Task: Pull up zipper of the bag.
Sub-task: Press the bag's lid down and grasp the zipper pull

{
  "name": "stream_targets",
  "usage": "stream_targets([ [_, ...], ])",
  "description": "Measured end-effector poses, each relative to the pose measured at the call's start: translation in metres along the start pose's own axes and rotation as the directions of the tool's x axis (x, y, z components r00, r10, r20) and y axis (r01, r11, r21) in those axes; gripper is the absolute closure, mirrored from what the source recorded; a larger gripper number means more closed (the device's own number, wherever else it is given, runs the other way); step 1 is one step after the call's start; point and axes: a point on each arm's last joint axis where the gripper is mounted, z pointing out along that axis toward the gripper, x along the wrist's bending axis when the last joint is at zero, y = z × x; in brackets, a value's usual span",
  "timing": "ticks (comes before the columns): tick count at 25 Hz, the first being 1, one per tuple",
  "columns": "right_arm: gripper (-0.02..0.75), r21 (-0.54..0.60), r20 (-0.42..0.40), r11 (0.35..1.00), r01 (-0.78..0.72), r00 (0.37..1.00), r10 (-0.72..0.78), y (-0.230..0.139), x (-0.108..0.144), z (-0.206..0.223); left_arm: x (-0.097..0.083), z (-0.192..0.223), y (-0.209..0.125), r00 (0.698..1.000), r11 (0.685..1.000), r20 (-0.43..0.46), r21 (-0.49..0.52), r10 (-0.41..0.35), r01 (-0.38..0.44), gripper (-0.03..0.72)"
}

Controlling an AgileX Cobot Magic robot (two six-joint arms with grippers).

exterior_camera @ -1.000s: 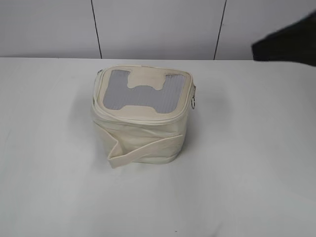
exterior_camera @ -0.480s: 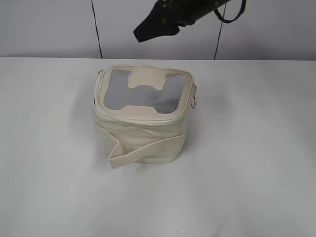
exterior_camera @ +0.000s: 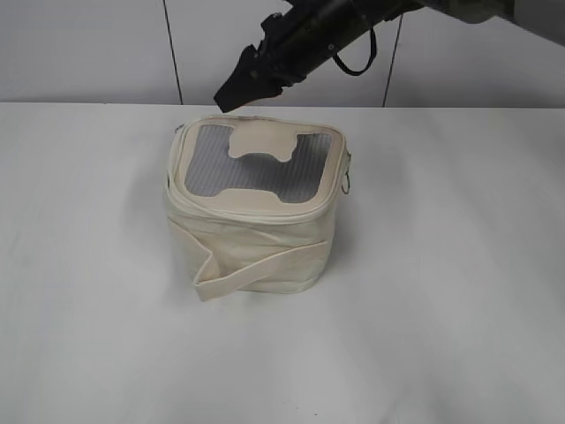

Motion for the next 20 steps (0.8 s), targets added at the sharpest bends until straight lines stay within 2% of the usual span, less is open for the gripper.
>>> stream_targets([
  [10, 0.373, 0.046, -0.016, 0.997, -0.06, 0.998, 0.061, -0.017, -0.01, 0.018, 0.0, 0.0, 0.0, 1.0, 1.0, 0.001, 0.0, 0.0, 0.0, 0.529],
  [14, 0.504, 0.085, -0.038, 0.995, -0.059, 0.997, 0.063, -0.02, -0.008, 0.017, 0.0, 0.003, 0.002, 1.0, 1.0, 0.0, 0.023, -0.001, 0.001, 0.526],
  [18, 0.673, 0.098, -0.043, 0.993, -0.062, 0.997, 0.066, -0.022, -0.008, 0.019, 0.0, 0.012, 0.006, 1.0, 0.997, -0.001, 0.076, -0.002, 0.002, 0.522],
  [20, 0.685, 0.1, -0.043, 0.993, -0.06, 0.997, 0.064, -0.021, -0.008, 0.018, 0.0, 0.017, 0.008, 1.0, 0.994, -0.002, 0.108, -0.001, 0.001, 0.516],
])
